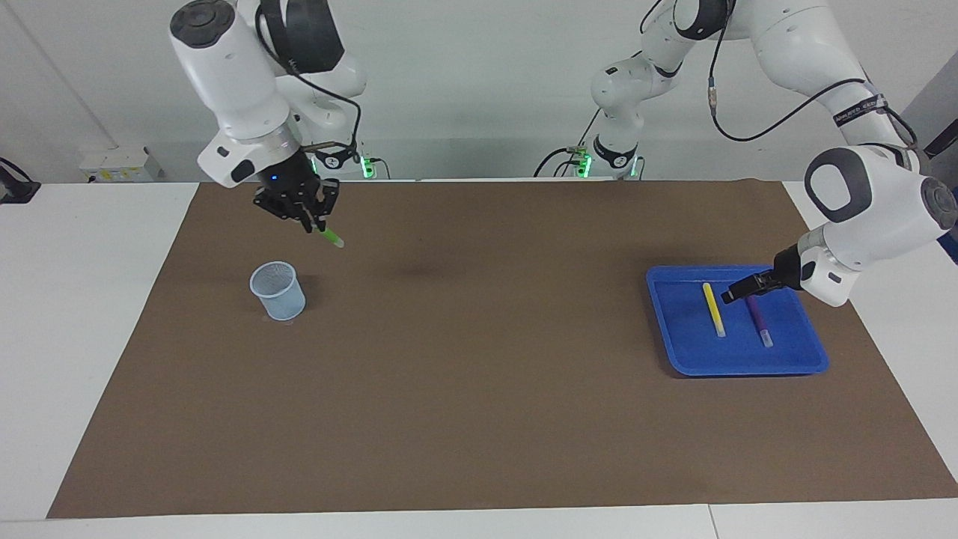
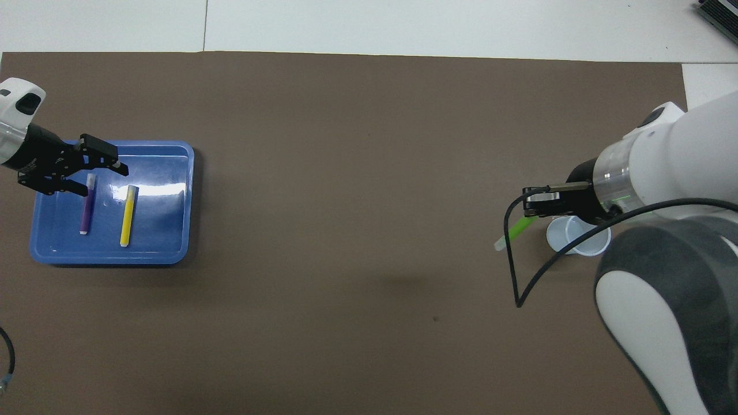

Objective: Right arm passes pens to left for tray arrangement
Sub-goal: 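Lift the green pen from the cup with the right gripper, then bring the green pen toward the left gripper while the left gripper approaches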

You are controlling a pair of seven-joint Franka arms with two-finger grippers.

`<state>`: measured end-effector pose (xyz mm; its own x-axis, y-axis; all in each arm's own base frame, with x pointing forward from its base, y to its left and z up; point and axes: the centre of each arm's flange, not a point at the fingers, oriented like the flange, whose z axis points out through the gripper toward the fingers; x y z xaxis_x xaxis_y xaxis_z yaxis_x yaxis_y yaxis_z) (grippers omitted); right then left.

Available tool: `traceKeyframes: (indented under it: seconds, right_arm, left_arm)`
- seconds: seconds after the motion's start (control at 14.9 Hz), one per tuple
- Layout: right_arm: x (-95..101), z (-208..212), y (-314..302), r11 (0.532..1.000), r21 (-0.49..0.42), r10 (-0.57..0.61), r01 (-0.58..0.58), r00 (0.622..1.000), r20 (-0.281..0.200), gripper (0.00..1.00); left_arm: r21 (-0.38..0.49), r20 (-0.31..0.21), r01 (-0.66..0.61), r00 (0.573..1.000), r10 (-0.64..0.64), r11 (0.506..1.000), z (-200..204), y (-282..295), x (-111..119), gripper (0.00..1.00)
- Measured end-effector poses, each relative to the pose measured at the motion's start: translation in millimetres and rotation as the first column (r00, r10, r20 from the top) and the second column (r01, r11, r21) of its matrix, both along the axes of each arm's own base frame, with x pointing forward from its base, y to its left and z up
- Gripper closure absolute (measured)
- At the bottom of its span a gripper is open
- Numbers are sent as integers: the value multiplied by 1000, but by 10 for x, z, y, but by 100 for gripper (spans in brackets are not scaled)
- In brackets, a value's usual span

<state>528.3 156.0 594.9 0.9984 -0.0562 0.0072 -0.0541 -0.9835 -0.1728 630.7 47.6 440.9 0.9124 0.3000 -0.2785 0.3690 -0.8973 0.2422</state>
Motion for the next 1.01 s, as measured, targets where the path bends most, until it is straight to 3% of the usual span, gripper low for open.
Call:
traceKeyframes:
  seconds: [0.13,0.27,0.54,0.8,1.01]
  right_arm:
    - [-41,106,343,994,71,-89,87,995,38,81]
    - [-88,175,695,978,126,-179,169,981,77,81]
    - [-302,39,1372,903,288,-360,319,927,102,81]
    - [-730,-144,1964,860,379,-405,341,909,100,81]
    - [-807,-177,1965,820,452,-451,350,882,136,81]
  left_arm:
    - [-45,-49,-147,988,144,988,197,-237,-37,0]
    - [-77,-126,-310,946,299,948,391,-452,-81,0]
    - [-77,-319,-606,768,556,792,730,-891,-151,0]
    - [-22,-484,-757,579,656,653,905,-1249,-198,0]
    - [17,-544,-788,509,667,615,945,-1462,-264,0]
